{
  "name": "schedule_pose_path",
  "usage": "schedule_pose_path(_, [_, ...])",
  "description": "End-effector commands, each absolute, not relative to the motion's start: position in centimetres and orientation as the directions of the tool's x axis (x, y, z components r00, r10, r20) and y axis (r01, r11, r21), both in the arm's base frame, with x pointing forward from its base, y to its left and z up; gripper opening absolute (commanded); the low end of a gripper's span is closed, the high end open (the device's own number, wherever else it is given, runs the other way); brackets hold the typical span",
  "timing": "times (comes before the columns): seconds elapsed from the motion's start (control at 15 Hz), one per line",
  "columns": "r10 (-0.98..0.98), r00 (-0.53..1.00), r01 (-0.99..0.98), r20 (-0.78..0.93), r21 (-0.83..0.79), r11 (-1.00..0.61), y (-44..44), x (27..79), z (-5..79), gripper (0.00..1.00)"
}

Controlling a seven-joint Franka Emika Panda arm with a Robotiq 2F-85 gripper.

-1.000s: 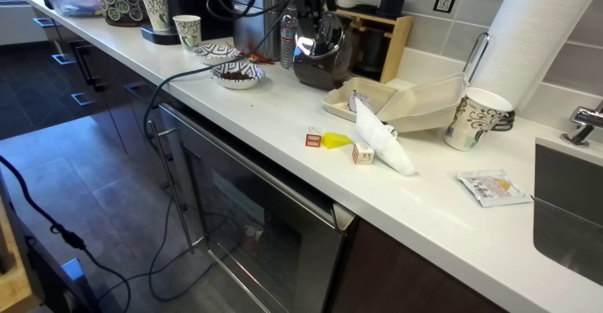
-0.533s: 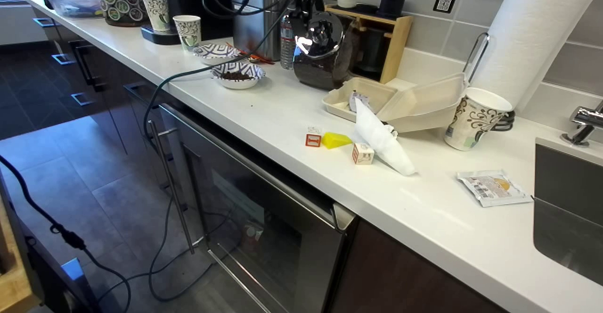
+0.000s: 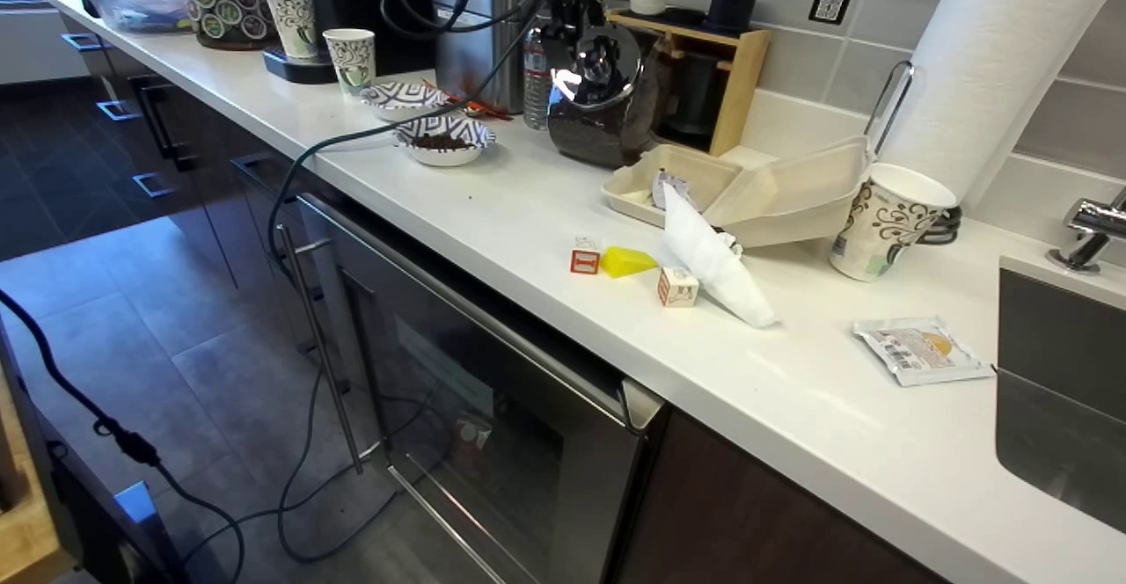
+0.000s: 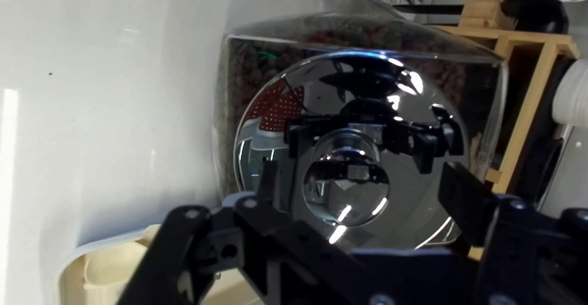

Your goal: Remove the silver lid from the glass coffee jug and put it on the counter

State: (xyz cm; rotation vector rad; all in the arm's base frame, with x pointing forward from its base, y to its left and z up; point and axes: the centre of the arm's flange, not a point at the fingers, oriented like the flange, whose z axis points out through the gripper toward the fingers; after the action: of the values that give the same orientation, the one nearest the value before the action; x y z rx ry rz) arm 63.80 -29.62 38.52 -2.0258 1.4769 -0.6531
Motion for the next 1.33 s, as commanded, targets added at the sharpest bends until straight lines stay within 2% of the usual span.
schedule_pose_path(0.0, [-0.968, 0.241, -0.688, 0.073, -0.691, -0.223, -30.0, 64.7, 37.5, 0.86])
schedule_pose_path(0.2, [-0.973, 0.22, -0.683, 0.073, -0.701, -0.207, -30.3, 64.9, 37.4, 0.82])
schedule_pose_path(0.27, [-0.974, 0.214, -0.681, 0.074, -0.704, -0.203, -30.4, 65.0, 37.4, 0.77])
schedule_pose_path(0.4, [-0.976, 0.207, -0.68, 0.07, -0.707, -0.195, -30.6, 65.1, 37.3, 0.53])
schedule_pose_path(0.47, [-0.976, 0.206, -0.68, 0.068, -0.707, -0.193, -30.6, 65.1, 37.2, 0.52])
schedule_pose_path(0.73, [-0.978, 0.199, -0.683, 0.07, -0.705, -0.189, -31.0, 65.0, 36.9, 0.22])
schedule_pose_path(0.87, [-0.979, 0.19, -0.685, 0.071, -0.705, -0.184, -31.4, 64.9, 37.0, 0.17])
schedule_pose_path(1.0, [-0.981, 0.181, -0.685, 0.074, -0.706, -0.179, -31.9, 64.7, 37.1, 0.01])
schedule_pose_path(1.13, [-0.981, 0.184, -0.684, 0.069, -0.707, -0.178, -32.2, 64.3, 37.3, 0.0])
schedule_pose_path(1.2, [-0.979, 0.189, -0.688, 0.075, -0.701, -0.186, -32.3, 64.2, 37.3, 0.28])
schedule_pose_path(1.27, [-0.979, 0.187, -0.69, 0.077, -0.699, -0.186, -32.3, 64.2, 37.3, 0.26])
